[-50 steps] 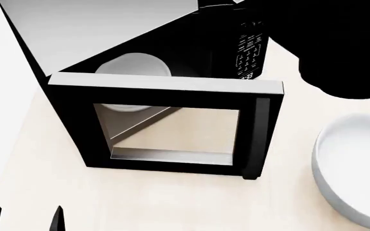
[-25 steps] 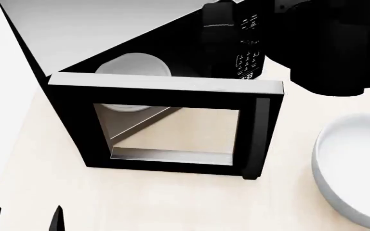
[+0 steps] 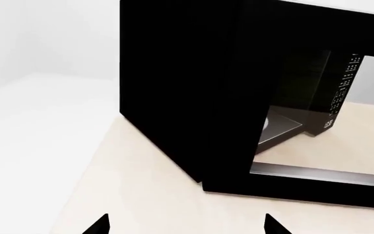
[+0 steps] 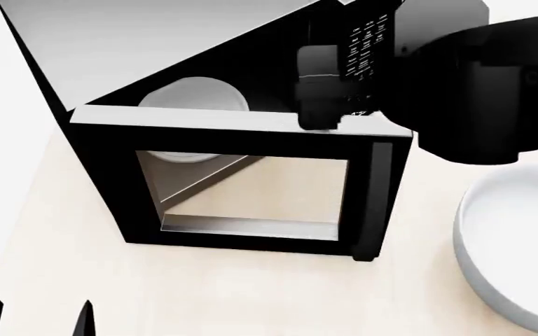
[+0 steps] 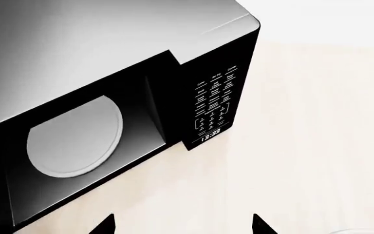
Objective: Open the microwave.
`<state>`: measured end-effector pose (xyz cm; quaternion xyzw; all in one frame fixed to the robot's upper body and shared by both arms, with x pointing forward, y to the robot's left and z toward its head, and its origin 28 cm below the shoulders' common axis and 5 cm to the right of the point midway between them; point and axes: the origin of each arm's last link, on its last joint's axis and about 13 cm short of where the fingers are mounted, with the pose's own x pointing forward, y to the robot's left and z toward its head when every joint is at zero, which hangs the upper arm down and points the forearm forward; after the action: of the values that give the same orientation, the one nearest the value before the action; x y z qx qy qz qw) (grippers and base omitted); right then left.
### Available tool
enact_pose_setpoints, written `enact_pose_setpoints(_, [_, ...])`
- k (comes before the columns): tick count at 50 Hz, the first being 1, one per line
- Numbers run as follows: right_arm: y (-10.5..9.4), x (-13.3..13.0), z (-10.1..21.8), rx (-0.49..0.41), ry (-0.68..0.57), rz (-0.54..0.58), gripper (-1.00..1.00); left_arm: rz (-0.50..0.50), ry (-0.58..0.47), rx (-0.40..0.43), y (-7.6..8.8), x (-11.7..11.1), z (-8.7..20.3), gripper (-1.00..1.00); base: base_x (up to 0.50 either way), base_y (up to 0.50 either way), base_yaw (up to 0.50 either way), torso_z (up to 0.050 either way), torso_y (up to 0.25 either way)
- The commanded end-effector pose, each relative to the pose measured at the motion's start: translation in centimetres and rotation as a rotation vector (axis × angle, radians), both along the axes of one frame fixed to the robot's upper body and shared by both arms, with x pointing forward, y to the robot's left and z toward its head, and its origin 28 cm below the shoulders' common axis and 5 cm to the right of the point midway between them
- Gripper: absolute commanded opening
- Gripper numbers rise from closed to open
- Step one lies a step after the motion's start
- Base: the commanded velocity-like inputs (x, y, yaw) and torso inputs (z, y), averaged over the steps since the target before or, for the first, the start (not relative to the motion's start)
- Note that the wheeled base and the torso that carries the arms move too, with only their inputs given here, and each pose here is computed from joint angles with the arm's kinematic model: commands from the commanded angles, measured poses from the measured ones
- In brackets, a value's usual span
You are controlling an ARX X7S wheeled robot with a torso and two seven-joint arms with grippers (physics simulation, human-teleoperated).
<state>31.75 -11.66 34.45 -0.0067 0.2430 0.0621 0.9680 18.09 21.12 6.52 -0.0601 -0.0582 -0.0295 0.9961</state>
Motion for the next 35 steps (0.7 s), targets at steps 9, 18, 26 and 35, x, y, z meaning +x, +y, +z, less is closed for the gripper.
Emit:
enact_pose_setpoints(9, [-0.2, -0.6, -0.5, -0.016, 0.048, 0.010, 1.00, -0.002, -0.002, -0.001, 0.0, -0.1, 0.2, 1.00, 0.00, 0.00, 0.00, 0.000, 0.000])
enact_pose_setpoints(18, [-0.4, -0.9, -0.9, -0.019, 0.063, 0.016, 1.00, 0.000, -0.003, -0.003, 0.1, -0.1, 0.2, 1.00, 0.00, 0.00, 0.00, 0.000, 0.000])
enact_pose_setpoints(26, [-0.4, -1.1, -1.2, -0.024, 0.079, 0.025, 1.00, -0.001, -0.003, -0.003, 0.0, -0.1, 0.2, 1.00, 0.00, 0.00, 0.00, 0.000, 0.000])
enact_pose_setpoints(35, [-0.5, -1.3, -1.3, -0.024, 0.088, 0.032, 1.00, 0.000, -0.004, -0.004, 0.1, -0.1, 0.3, 1.00, 0.00, 0.00, 0.00, 0.000, 0.000])
